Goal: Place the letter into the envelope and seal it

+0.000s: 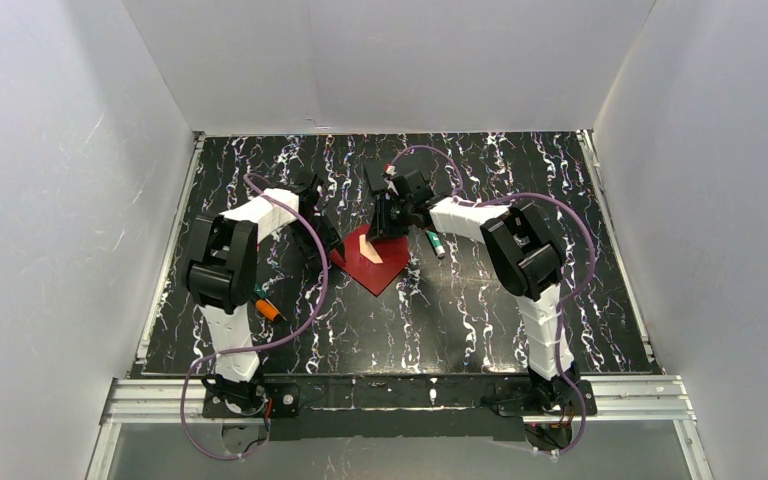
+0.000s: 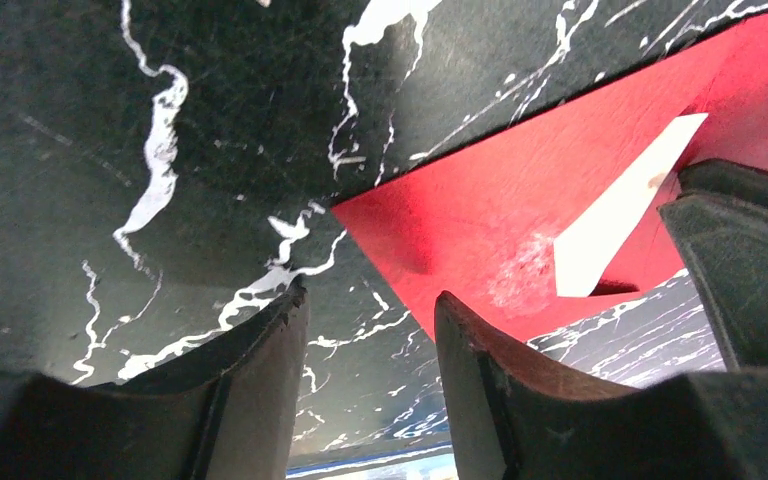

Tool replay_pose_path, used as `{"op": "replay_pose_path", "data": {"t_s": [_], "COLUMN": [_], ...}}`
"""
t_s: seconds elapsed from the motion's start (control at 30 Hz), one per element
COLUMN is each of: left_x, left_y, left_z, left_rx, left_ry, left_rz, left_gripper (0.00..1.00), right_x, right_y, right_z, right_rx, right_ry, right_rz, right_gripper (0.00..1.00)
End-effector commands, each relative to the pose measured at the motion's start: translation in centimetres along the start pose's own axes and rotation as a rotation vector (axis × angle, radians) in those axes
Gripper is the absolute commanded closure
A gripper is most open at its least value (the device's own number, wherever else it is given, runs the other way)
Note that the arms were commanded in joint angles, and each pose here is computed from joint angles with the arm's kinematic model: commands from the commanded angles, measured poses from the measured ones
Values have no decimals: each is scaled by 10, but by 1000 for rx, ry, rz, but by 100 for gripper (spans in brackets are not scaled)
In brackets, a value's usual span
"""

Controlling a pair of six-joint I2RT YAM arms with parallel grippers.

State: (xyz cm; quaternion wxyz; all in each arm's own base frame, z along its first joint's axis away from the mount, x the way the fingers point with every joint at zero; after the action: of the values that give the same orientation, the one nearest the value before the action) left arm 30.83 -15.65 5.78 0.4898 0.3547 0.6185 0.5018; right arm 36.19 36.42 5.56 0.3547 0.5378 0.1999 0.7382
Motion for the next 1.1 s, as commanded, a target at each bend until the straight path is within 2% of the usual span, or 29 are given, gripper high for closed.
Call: {"op": "replay_pose_path", "data": {"t_s": [0.0,0.27,0.73,0.83,0.93,1.07], "left_x": [-4,-5,-4,-4,-5,-7], "left_y": [-10,-20,-17,-16,-15,-16], "left_z": [-4,15,32,34,37,40], "left_rx": [41,-3,-44,-53,-61,-63], "left_ry": [57,21,-41,-56,-72,-87], "left_rz": [-36,-16,-14,-16,-28,-42], "left_gripper": [54,66,67,67,67,67], "right_x": [9,18,16,16,19,16], "right_y": [-7,-15,-19,-18,-19,-18], "right_z": [5,-10,-26,-26,-28,-33], "right_rx": [0,62,147,156,175,210], "right_ry": [34,28,43,67,89,79], "right_rz": [51,165,183,189,216,206], "right_gripper": [67,74,83,88,99,99]}}
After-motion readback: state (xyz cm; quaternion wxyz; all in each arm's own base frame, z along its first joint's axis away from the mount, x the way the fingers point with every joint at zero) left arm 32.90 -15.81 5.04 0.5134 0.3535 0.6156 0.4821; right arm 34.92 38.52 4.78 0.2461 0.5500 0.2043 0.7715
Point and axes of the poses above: each gripper's point midway between its finger pads, its own y axis back along the fingers, its own x axis along the line the jaws close on, z = x × y, the point moved 3 cm from there along y, back along the fingers, and after that the axes turned 10 degrees about -y, right-handed, at the moved point
